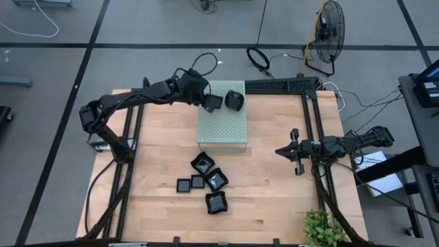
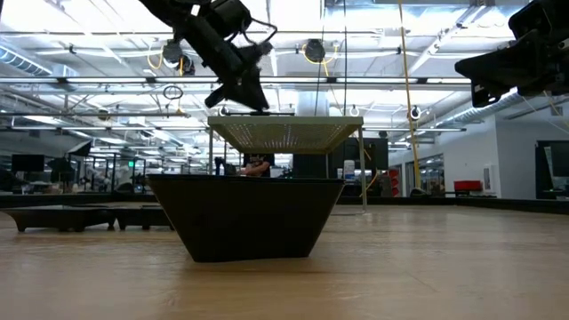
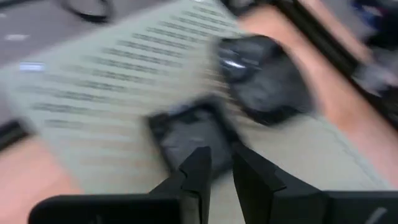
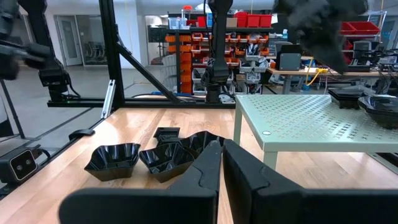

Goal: Pick & Place Mini shaped plates
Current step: Stack the black square plate on top of the other square plates on the shelf

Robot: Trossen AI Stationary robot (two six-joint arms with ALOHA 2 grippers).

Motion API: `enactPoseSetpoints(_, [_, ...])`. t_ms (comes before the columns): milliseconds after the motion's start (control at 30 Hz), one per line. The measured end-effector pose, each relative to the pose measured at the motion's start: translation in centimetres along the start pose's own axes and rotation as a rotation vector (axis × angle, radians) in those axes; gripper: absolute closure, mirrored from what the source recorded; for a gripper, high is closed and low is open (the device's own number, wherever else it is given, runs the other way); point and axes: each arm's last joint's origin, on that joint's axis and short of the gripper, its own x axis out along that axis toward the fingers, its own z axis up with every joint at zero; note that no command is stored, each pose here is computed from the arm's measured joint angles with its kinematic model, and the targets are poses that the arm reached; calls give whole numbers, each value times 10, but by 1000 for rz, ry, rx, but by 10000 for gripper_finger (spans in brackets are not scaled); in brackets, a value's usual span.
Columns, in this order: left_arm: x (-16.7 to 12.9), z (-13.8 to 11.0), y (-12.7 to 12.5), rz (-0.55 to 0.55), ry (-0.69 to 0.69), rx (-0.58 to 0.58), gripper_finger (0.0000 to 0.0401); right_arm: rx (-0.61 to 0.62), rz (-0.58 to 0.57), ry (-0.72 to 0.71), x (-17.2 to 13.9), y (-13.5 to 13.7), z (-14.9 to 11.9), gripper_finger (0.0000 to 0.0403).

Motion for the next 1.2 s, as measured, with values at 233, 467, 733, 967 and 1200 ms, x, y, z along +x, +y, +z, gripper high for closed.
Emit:
enactPoseSetpoints(233, [-27,-30,-35,-196,233,117,334,0,0,0,0,0,0,396])
enactPoseSetpoints(467, [-62,-82,-83,-145,407,136,334,0,0,0,0,0,0,394])
enactPoseSetpoints(733, [-98,-156,-135,55,484,-97,334,0,0,0,0,0,0,394])
enactPoseSetpoints(967, [-120,-212,-161,184,414,-299,334,0,0,0,0,0,0,396])
enactPoseSetpoints(1200, [-116,-257,-156,461,417,-460,334,0,0,3,0,0,0,396])
